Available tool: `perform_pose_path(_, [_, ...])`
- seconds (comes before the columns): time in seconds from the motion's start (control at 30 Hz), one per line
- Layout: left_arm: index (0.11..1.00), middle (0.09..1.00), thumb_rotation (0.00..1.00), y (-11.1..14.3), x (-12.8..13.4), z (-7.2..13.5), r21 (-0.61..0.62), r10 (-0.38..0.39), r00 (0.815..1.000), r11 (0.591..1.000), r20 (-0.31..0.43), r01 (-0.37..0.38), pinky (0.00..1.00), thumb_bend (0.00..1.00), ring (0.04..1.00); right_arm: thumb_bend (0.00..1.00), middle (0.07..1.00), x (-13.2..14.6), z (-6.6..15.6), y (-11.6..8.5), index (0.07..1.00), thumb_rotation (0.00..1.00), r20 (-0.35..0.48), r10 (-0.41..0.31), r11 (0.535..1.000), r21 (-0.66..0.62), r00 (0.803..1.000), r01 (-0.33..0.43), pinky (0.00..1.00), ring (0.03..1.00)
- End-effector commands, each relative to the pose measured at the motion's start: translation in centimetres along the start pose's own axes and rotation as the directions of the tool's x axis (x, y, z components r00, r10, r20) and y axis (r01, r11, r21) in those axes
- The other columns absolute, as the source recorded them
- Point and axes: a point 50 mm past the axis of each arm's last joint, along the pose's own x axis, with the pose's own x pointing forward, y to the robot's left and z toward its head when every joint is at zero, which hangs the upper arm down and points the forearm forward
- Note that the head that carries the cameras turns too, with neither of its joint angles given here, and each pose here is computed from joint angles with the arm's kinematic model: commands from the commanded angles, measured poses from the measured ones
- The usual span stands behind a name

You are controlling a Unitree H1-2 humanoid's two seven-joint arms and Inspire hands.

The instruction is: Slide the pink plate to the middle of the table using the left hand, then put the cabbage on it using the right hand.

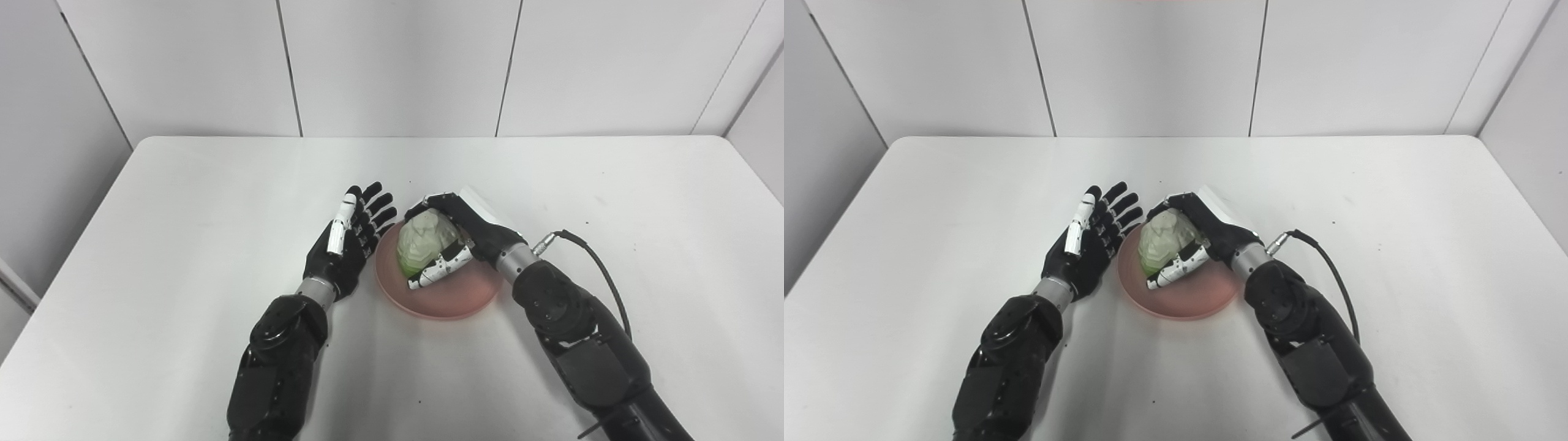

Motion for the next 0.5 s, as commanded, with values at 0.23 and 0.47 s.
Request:
perform_pose_path(0.23, [0.914, 0.920, 1.00, 0.3, 0.0, 0.6, 0.010, -0.004, 1.000, 1.000, -0.002, 0.004, 0.91, 0.46, 0.913, 0.51, 0.480, 0.1, 0.5, -1.1, 0.549, 0.00, 0.040, -0.047, 0.999, -0.017, 0.998, 0.047, 0.39, 0.386])
perform_pose_path(0.47, [0.911, 0.920, 1.00, 0.3, 0.0, 0.7, 0.012, 0.001, 1.000, 1.000, -0.003, -0.001, 0.90, 0.45, 0.912, 0.51, 0.473, -0.2, 0.1, -0.7, 0.543, 0.00, 0.042, -0.052, 0.998, -0.028, 0.998, 0.053, 0.42, 0.405])
